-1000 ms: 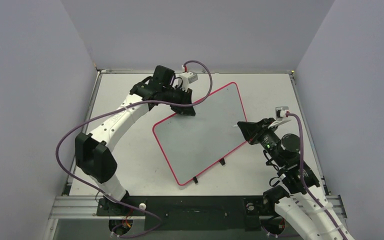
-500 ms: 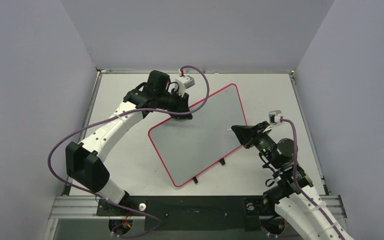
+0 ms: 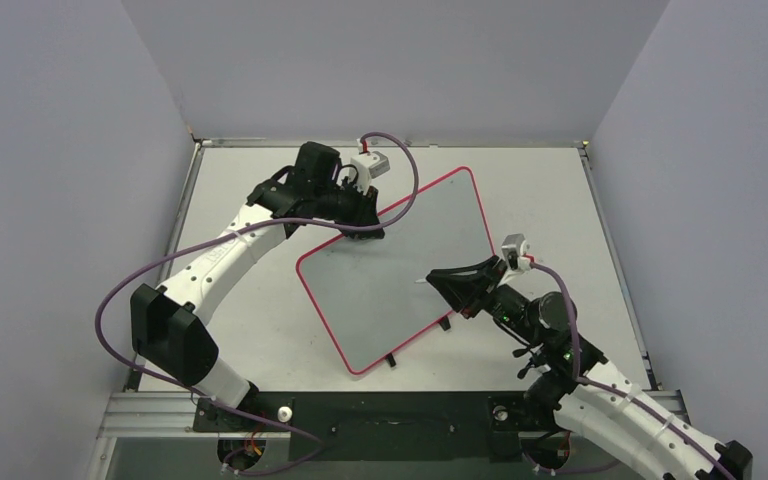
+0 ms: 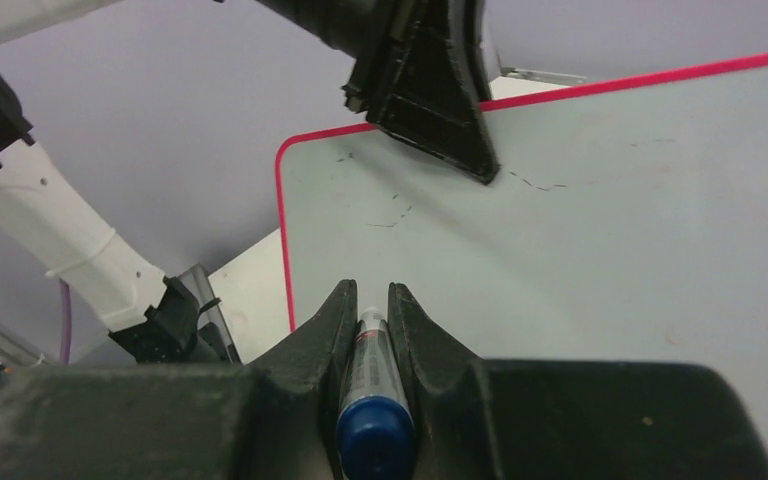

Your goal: Write a sentence on the whiteboard

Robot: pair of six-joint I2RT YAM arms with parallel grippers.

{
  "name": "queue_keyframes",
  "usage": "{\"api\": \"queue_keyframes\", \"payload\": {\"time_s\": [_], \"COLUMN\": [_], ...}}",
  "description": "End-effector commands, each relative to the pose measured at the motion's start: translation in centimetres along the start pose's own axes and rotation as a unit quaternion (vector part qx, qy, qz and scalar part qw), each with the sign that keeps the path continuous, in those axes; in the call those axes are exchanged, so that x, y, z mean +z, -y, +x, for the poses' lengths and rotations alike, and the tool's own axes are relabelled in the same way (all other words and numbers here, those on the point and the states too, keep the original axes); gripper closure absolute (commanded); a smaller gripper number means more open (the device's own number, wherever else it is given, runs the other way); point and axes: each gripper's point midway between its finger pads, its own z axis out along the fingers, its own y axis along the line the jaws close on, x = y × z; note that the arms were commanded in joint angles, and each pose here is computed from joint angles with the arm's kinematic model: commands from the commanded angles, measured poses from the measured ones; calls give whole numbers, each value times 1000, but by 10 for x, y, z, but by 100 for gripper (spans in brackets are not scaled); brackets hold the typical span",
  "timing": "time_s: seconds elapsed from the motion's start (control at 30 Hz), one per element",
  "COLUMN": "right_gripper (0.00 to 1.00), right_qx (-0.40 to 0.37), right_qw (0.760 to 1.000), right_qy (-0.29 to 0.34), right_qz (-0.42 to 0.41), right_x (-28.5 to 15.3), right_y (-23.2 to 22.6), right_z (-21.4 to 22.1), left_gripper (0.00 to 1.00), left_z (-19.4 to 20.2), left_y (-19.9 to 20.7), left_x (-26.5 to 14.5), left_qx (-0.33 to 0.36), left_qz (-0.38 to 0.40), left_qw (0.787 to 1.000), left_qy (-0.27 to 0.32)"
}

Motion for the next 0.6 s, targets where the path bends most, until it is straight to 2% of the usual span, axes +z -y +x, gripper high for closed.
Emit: {"api": "queue_keyframes", "payload": {"time_s": [0.0,0.33,0.57], "right_gripper": [100,100,100], "right_qx": [-44,-115,-136], "right_qw": [997,989,984], "right_qy": [49,9,-5], "right_qz": [-44,-87,-118], "right_x": [12,39,53], "right_y": [-23,-59,-79], "right_z": [-18,16,37], "left_gripper": [100,100,100], "left_z": [9,14,15], "left_y": [-47,-45,-46], "left_x": [0,1,2], "left_qx": [74,77,77], "left_qz": [-111,-114,-117], "left_qw": [991,990,990], "left_qy": [-20,-26,-30]}}
